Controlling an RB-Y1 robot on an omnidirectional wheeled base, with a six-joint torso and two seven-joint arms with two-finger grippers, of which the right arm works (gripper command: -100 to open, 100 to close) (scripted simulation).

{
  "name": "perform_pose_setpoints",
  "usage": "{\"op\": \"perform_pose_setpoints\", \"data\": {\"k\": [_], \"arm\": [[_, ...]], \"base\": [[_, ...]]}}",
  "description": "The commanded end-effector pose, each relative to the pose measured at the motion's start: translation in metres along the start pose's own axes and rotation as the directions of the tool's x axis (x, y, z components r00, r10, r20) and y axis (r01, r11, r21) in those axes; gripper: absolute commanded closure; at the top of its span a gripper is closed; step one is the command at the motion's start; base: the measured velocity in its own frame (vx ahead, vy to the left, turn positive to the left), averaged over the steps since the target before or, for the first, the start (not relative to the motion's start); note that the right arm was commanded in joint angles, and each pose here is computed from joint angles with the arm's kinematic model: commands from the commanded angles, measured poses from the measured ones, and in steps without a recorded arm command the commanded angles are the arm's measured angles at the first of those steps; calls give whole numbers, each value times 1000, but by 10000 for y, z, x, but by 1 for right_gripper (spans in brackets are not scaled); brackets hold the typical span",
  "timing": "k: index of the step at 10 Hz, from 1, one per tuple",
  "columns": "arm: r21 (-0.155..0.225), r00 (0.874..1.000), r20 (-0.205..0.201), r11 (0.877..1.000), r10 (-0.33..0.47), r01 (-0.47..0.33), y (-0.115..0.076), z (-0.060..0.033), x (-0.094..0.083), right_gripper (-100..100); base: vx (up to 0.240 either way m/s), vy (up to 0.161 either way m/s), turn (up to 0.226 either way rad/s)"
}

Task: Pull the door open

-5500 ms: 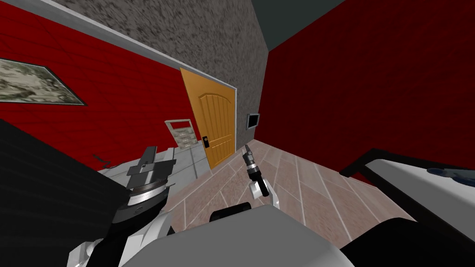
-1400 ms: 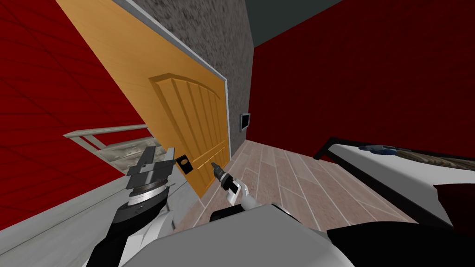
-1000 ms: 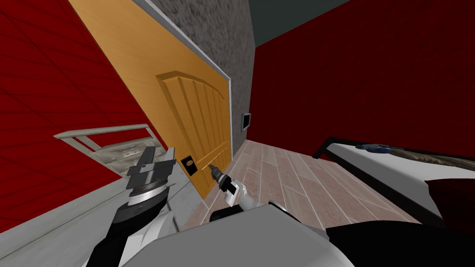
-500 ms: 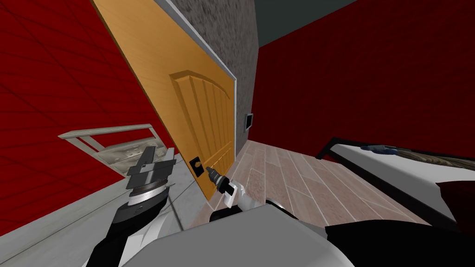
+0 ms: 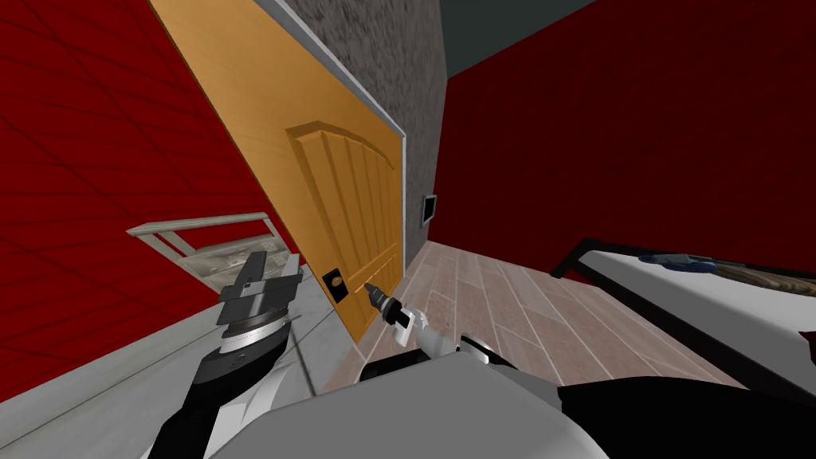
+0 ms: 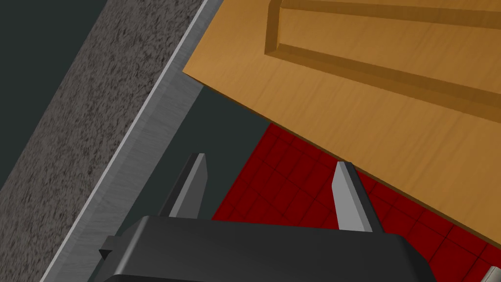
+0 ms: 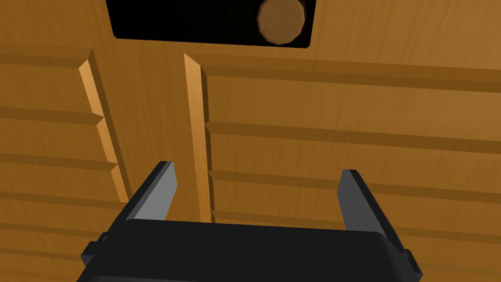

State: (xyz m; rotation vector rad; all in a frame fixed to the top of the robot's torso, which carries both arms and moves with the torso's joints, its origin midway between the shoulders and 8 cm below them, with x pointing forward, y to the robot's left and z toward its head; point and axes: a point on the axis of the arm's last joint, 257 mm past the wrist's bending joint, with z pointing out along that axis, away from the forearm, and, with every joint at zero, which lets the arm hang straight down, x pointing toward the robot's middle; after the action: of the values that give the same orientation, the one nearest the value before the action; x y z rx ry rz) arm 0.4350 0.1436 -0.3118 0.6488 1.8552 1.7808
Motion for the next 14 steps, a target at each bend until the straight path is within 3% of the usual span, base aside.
{"op": "perform_pose_setpoints", "data": {"k": [1, 2, 3, 6, 14], "arm": [[8, 1000, 12, 1000, -1, 1, -65, -39, -131, -100], [10, 1000, 16, 1000, -1, 1, -75, -51, -173, -100], [15, 999, 34, 1000, -2, 2, -96, -98, -380, -100], [9, 998, 61, 1000, 3, -3, -62, -140, -676, -100], [-25, 995, 99, 1000, 19, -17, 111, -152, -1088, -100]], "base": [[-13, -36, 25], [-12, -1, 9], [-30, 62, 42], [-1, 162, 54], [57, 203, 86]]}}
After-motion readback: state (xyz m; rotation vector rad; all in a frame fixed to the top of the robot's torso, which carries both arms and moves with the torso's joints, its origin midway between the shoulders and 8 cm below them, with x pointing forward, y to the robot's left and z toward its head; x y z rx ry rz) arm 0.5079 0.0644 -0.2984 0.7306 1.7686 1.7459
